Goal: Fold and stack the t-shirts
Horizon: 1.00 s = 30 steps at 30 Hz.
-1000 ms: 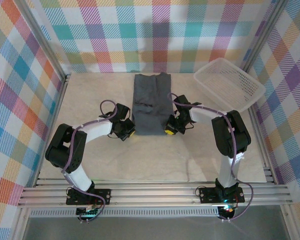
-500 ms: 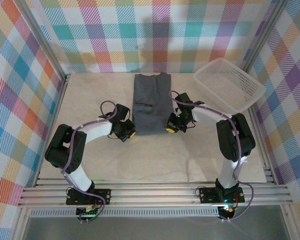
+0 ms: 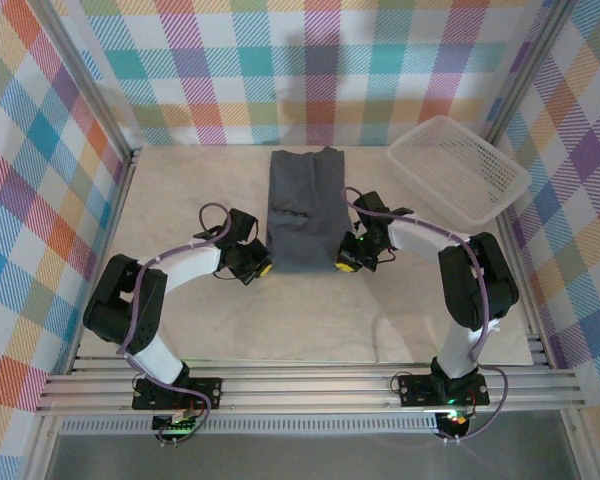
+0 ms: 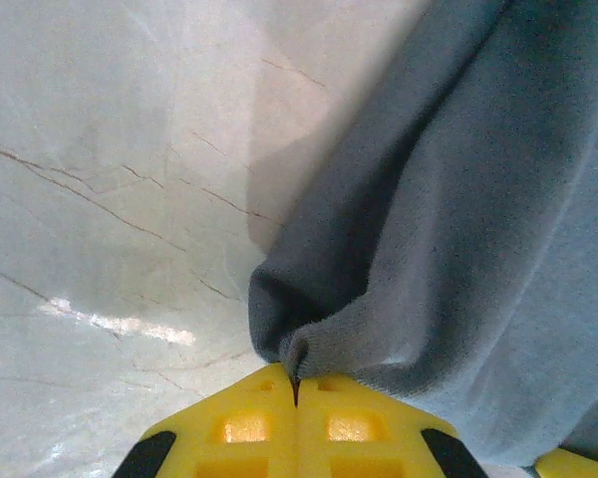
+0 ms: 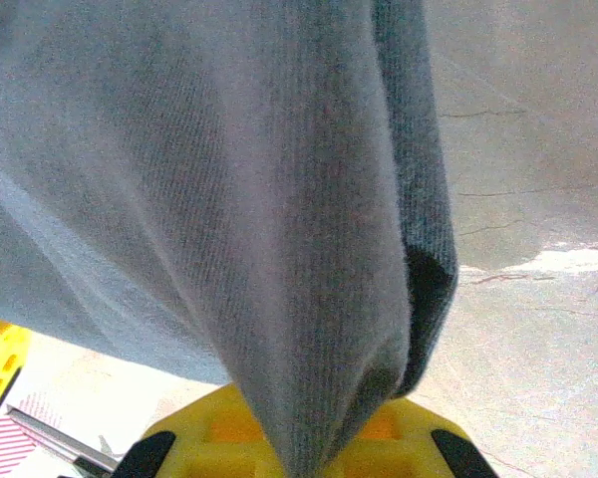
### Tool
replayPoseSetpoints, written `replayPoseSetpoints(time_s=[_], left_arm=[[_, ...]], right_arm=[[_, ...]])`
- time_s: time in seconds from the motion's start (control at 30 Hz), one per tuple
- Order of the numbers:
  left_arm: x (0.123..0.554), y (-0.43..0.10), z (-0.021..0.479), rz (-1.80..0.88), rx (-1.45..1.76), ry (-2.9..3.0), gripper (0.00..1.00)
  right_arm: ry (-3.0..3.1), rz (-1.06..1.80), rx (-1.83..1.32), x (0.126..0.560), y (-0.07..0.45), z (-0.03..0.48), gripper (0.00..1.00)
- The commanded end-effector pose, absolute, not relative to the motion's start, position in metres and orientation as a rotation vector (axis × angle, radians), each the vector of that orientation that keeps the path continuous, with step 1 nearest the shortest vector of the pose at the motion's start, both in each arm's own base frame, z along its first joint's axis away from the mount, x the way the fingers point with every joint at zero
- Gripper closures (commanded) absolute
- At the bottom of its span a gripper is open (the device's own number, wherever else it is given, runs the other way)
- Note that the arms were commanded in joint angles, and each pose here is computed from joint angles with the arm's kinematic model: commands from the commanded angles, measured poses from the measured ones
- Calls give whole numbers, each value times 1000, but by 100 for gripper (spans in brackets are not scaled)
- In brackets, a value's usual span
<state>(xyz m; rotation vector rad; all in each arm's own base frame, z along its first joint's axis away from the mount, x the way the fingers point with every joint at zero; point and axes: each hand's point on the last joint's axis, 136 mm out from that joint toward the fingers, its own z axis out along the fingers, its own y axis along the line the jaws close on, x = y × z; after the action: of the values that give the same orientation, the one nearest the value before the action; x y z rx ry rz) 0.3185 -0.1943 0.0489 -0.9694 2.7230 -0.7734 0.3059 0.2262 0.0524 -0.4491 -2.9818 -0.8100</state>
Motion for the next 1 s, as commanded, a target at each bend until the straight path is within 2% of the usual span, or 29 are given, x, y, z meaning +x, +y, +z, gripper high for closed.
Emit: replayPoseSetpoints(time_s=[0.0,0.03,0.07,0.13,0.23,0.43,0.63,0.73,0.9,0.97], left_arm=[[309,-192,65,-767,-943,2713,80],[306,-191,66,-755,-949,2715,69],[303,-191,65,-748,-956,2723,62],[298,-192,63,-743,-961,2744,53],[298,-197,58,-747,-957,2759,48],[302,-214,44,-773,-931,2793,47],[307,-222,23,-694,-893,2834,56],[320,-221,21,-655,-875,2809,70],[338,-218,35,-602,-810,2754,99],[334,-218,42,-627,-790,2743,100]], right_arm=[[-2980,-783,-423,296,223,52,100],[-2980,-777,-422,295,222,51,100],[-2980,-767,-421,294,221,49,100],[-2977,-752,-421,292,219,45,100],[-2974,-744,-406,291,218,42,100],[-2953,-724,-385,288,217,34,100],[-2944,-709,-358,289,218,31,100],[-2935,-707,-352,289,218,30,100],[-2956,-712,-308,292,219,38,100],[-2967,-732,-282,293,220,45,100]])
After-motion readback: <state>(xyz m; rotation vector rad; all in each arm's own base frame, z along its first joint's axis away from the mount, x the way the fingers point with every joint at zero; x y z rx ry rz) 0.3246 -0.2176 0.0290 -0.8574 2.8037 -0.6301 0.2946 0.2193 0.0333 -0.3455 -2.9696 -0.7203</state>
